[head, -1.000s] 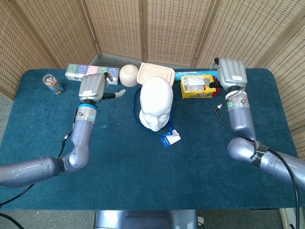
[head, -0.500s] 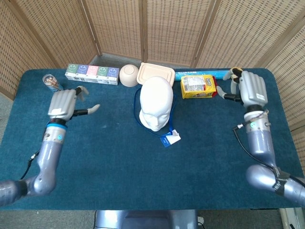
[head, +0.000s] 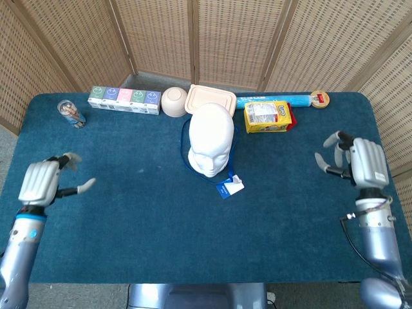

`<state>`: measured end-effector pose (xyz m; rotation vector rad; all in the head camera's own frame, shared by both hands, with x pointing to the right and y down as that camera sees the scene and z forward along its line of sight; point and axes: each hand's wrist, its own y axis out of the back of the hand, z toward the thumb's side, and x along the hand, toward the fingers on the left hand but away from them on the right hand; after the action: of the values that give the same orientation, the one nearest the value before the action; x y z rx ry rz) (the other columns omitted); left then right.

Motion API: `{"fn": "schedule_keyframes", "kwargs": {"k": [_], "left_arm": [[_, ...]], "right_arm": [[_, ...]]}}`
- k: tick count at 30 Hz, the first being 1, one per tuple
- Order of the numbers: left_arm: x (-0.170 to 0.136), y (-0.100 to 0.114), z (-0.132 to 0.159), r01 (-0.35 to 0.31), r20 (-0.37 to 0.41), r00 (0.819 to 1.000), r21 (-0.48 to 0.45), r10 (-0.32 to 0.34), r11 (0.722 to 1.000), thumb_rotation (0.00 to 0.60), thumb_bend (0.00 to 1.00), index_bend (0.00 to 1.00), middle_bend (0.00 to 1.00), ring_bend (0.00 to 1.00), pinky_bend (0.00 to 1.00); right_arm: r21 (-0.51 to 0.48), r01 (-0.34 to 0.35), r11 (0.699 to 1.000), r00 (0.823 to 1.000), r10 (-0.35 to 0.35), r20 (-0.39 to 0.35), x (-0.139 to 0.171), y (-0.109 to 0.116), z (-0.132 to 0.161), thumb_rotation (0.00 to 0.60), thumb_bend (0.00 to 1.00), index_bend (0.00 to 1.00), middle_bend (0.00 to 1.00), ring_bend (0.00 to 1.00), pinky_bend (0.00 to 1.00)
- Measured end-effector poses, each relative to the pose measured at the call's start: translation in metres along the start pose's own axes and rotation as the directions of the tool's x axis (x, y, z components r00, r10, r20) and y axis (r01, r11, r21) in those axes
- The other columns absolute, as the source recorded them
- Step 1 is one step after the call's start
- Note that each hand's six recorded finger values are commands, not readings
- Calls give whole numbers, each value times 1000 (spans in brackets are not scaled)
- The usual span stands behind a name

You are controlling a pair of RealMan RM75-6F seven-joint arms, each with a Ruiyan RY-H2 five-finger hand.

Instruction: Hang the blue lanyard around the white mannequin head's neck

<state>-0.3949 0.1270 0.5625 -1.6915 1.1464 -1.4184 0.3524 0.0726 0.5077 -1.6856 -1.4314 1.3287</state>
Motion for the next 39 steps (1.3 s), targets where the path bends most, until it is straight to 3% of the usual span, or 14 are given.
{"fn": "schedule_keyframes", "kwargs": {"k": [10,18,28,39], "left_arm": [[-66,-2,-47,-3,-38,999,6,3,1000,239,128,353,484,432,484],[-100,-11,-63,-7,-36,999,16,7,1000,231,128,353,484,432,466],[-140,-16,-73,-39,-74,997,-27,37,999,238,127,353,485,432,464],[-155,-9,-77,-65,-110,992,-58,59,996,241,128,353,484,432,462]], "right_arm": [[68,-15,998,999,12,35,52,-10,-43,433,338,515,813,960,1000],[135,-26,990,997,15,78,90,-22,-79,436,338,521,807,939,1000],[162,12,987,994,-30,110,124,-23,-94,432,339,530,808,939,1000],[151,24,988,991,-43,127,140,-20,-101,435,338,532,809,940,1000]]}}
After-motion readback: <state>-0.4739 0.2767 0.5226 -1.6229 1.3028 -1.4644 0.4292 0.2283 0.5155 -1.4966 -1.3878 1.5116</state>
